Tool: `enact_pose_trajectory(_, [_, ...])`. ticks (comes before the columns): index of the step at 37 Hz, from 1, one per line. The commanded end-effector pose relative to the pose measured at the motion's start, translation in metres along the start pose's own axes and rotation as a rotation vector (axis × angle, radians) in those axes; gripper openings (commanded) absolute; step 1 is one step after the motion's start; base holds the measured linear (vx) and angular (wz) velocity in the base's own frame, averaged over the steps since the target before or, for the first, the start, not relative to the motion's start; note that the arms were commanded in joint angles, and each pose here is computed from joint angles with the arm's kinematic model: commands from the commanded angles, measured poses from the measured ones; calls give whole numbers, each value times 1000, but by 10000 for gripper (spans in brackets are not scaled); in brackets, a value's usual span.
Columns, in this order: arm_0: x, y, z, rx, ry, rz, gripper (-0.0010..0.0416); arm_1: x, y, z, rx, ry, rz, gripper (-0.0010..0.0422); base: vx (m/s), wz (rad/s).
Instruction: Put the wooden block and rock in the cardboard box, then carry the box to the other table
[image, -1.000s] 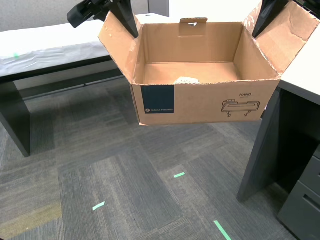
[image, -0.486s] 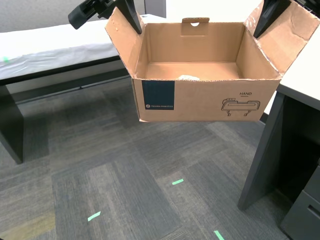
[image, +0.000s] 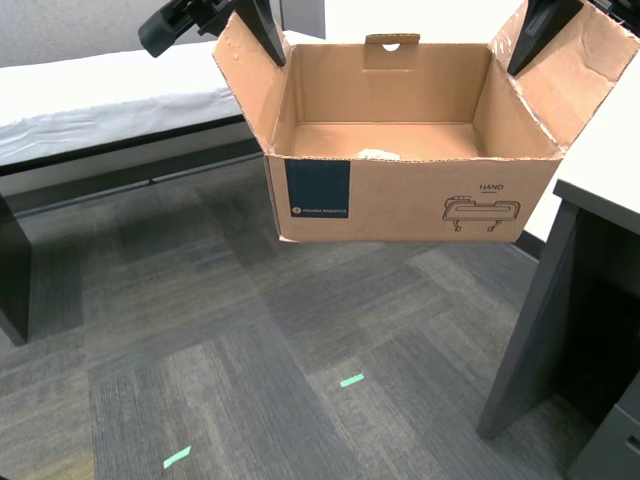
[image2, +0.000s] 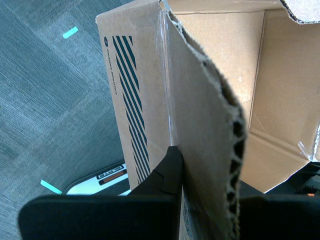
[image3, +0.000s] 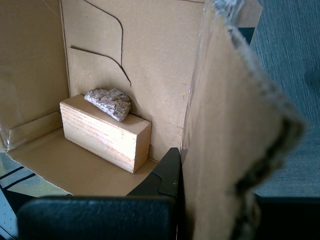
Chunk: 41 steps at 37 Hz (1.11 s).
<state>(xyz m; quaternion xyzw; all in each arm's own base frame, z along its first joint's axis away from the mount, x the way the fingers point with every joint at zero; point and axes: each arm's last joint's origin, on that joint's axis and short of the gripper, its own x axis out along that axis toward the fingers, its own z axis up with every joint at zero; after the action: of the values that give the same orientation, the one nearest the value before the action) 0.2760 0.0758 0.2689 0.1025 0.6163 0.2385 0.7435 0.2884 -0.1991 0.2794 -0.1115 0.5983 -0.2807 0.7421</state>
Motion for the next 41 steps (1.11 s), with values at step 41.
enact_pose_trajectory(41, [1,3,1,13,-10,28,-1,0,-3,1,92,-4,-27,-1,132,252])
